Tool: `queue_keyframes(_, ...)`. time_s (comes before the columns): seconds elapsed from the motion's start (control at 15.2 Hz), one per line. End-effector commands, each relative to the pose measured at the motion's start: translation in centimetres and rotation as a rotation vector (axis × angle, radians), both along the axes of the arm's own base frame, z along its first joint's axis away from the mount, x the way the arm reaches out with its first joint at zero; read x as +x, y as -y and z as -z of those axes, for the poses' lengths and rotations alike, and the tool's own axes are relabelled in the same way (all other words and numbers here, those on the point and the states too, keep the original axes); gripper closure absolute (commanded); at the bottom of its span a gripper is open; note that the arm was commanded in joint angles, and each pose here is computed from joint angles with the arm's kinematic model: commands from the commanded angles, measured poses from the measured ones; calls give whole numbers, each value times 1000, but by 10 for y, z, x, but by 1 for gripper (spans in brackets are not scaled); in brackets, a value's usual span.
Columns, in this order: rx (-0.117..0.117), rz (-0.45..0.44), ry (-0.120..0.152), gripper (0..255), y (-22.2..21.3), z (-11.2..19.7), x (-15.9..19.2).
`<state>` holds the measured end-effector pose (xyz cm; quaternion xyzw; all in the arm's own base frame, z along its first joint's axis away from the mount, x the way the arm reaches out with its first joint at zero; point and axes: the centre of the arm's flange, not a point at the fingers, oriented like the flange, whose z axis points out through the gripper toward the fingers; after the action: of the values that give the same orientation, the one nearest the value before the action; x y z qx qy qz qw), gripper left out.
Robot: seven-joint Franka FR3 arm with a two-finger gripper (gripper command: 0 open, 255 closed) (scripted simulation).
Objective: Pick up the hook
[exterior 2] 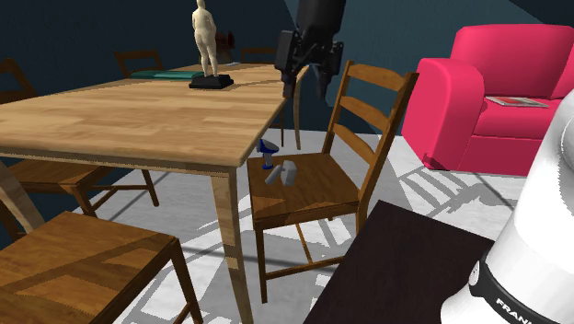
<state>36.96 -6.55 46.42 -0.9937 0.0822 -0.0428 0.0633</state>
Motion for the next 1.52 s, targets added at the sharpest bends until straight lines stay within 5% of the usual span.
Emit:
queue_keyframes(0.0,0,5,13,0,16,20,8)
queue_keyframes(1.45,15,67,130,0,175,234,112)
